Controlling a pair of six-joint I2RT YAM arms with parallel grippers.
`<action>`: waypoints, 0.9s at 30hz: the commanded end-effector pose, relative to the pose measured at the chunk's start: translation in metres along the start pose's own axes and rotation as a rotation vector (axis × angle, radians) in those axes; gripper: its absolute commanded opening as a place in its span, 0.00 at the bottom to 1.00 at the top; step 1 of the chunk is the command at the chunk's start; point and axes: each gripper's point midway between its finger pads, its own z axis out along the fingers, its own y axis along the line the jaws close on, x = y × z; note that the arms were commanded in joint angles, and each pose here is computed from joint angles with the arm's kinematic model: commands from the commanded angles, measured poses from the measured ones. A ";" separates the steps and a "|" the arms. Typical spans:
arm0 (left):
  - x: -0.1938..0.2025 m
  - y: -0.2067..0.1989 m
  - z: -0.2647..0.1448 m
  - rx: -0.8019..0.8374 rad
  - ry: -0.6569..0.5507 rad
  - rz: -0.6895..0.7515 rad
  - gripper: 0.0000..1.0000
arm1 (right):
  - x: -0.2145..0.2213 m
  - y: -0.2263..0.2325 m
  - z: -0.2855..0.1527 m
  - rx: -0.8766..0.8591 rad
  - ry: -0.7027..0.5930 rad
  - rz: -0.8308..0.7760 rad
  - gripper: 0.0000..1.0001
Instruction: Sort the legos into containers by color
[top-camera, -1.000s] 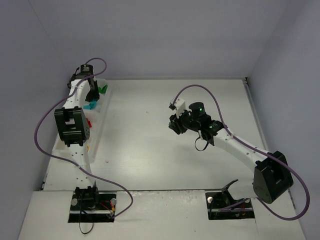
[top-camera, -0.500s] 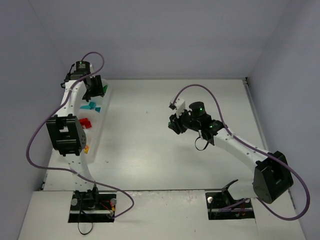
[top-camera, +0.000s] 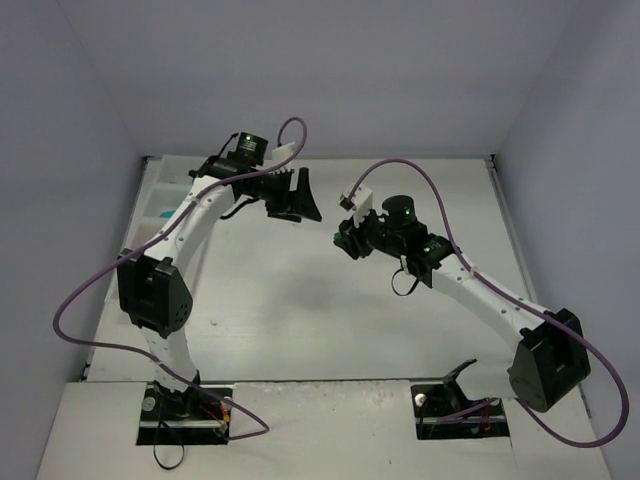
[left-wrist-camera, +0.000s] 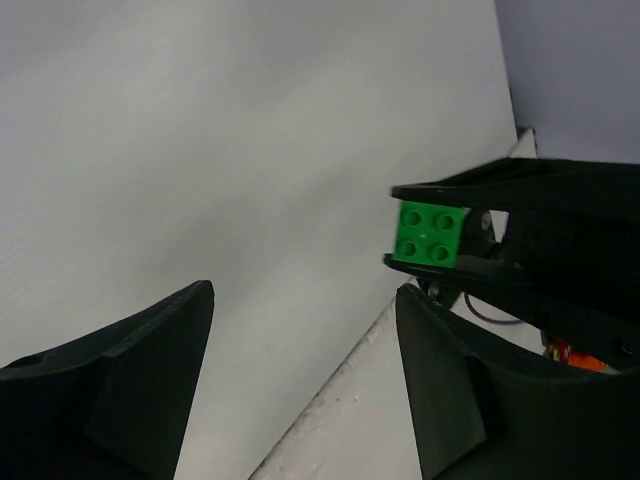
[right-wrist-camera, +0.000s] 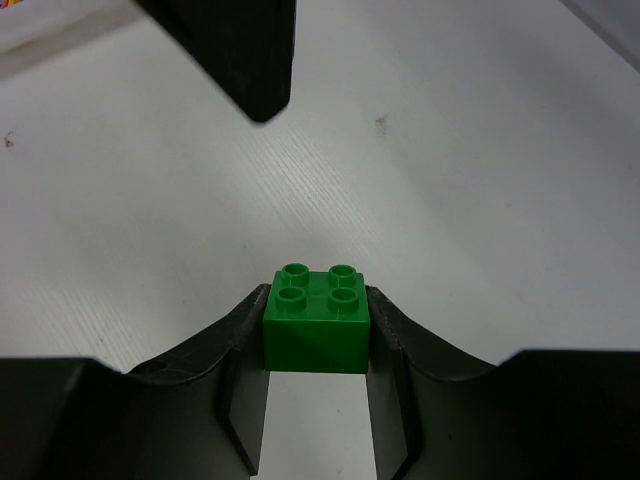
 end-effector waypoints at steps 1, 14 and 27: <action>0.001 -0.054 -0.008 0.171 0.002 0.075 0.67 | -0.049 0.002 -0.010 -0.006 -0.128 -0.062 0.02; 0.029 -0.083 0.027 0.217 0.094 0.128 0.68 | -0.052 0.013 -0.005 -0.031 -0.124 -0.066 0.02; 0.035 -0.075 0.049 0.177 0.125 0.111 0.53 | -0.052 0.014 -0.004 -0.035 -0.125 -0.072 0.03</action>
